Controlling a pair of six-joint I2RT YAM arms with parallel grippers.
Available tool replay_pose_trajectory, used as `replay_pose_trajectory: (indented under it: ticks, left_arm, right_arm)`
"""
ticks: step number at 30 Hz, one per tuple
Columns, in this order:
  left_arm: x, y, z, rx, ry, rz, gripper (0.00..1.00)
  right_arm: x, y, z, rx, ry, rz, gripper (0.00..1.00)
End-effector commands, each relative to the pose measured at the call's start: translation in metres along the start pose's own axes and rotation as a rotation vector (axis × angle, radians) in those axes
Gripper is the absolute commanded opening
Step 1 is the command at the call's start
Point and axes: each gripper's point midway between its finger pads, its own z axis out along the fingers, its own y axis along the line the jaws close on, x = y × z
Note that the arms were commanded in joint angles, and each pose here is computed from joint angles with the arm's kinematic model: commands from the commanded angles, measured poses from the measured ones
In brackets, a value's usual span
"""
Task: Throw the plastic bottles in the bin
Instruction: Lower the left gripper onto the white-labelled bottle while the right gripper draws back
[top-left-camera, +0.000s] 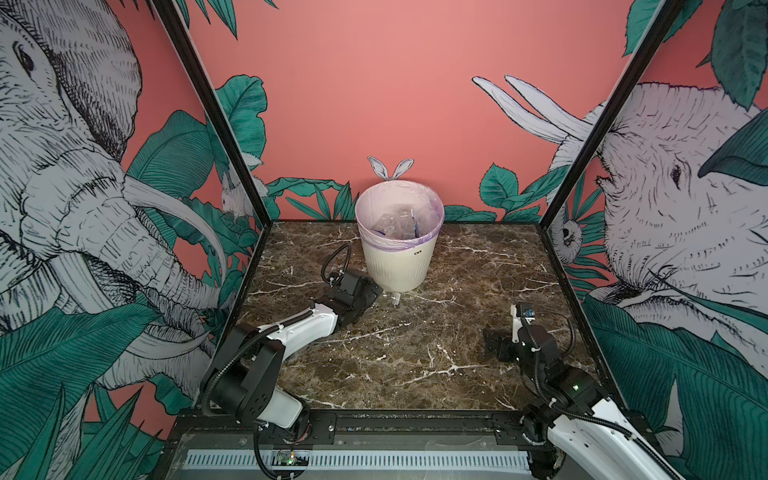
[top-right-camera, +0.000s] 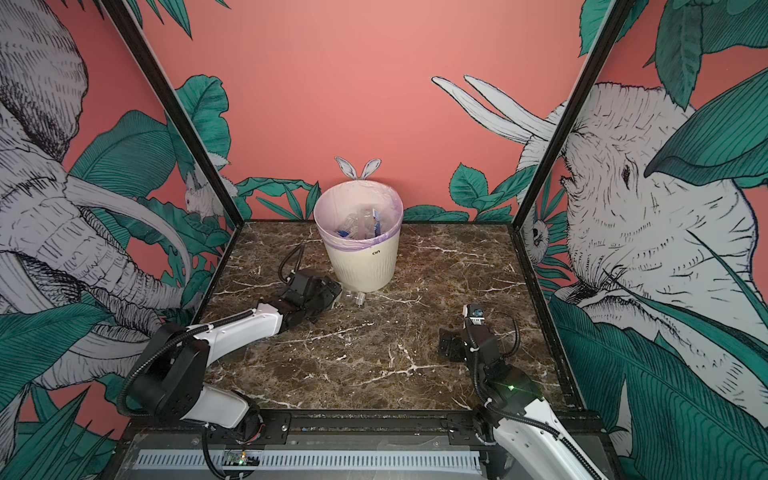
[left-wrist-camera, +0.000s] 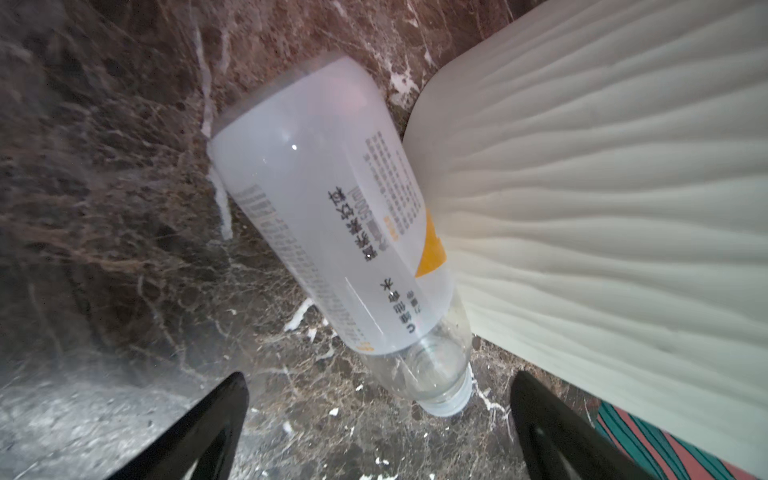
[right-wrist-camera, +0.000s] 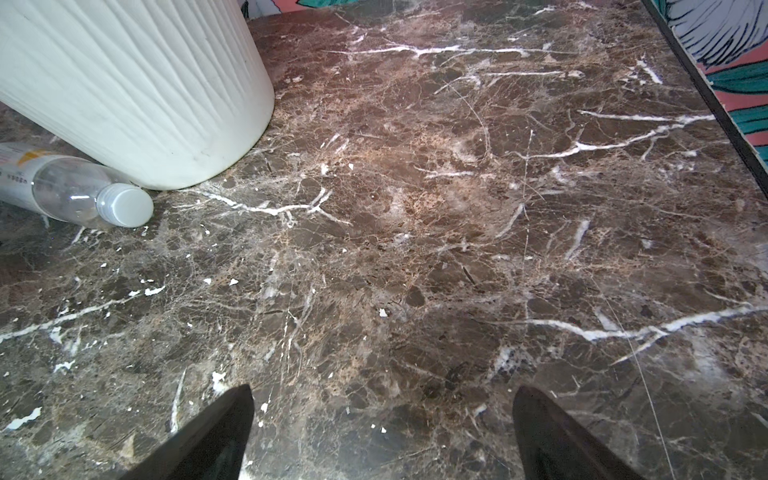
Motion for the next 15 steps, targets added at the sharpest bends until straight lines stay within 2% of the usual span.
replay_pose_trajectory:
  ticks: [1, 15]
  left_arm:
    - [-0.008, -0.016, 0.007, 0.05, -0.002, -0.094, 0.99]
    - [-0.017, -0.015, 0.037, 0.015, 0.019, -0.182, 0.99]
  right_arm:
    - [-0.005, 0.0, 0.0, -0.007, -0.036, 0.017, 0.99]
    - [-0.006, -0.003, -0.002, -0.001, -0.063, 0.029, 0.99]
